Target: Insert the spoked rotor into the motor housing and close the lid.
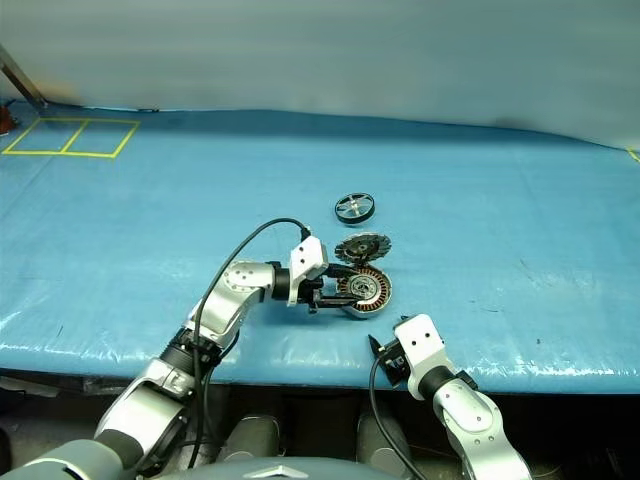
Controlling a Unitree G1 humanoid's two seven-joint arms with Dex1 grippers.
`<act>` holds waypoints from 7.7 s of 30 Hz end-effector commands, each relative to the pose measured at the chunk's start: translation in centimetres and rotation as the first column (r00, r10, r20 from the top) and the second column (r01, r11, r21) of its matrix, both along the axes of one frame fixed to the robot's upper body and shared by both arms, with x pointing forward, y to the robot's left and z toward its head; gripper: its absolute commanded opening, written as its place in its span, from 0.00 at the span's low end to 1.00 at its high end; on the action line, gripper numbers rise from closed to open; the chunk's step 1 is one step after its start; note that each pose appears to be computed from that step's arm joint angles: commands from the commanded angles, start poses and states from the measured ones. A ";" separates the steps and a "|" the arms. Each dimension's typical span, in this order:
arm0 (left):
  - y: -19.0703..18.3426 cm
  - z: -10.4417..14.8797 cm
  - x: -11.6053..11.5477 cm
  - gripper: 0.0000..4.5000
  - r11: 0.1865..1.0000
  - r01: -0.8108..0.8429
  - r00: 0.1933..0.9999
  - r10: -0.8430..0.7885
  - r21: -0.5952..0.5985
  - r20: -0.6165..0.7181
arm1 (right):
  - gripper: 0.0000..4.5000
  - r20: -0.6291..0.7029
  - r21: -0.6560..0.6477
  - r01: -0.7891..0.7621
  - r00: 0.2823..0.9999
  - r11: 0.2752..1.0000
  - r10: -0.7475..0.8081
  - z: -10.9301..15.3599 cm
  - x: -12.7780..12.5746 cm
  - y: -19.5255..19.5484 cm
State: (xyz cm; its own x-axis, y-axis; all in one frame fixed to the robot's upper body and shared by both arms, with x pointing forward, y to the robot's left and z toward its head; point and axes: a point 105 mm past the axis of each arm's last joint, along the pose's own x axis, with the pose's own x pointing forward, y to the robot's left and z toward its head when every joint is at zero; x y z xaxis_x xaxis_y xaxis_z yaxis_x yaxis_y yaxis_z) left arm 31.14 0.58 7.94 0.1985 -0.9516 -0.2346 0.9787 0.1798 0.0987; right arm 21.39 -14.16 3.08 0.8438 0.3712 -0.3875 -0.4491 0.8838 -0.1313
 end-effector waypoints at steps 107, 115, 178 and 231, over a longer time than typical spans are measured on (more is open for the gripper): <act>-2.0 0.3 0.2 0.00 0.994 -0.001 1.000 0.001 0.110 0.003 | 0.84 -0.011 -0.019 0.001 1.000 1.000 -0.002 -0.5 -0.9 0.5; -2.6 -0.1 -0.1 0.00 0.991 0.022 1.000 -0.022 0.129 -0.004 | 0.84 -0.003 -0.023 0.000 1.000 1.000 0.000 -0.4 -0.8 0.5; 3.1 3.6 0.8 0.00 0.994 -0.059 0.994 0.067 -0.090 0.088 | 0.76 0.213 0.093 -0.101 0.974 0.991 0.079 6.3 1.2 1.6; 6.5 1.3 -5.2 0.00 0.987 -0.126 0.991 0.130 -0.102 0.028 | 0.01 0.229 0.199 -0.213 0.959 0.957 0.166 5.9 7.3 3.8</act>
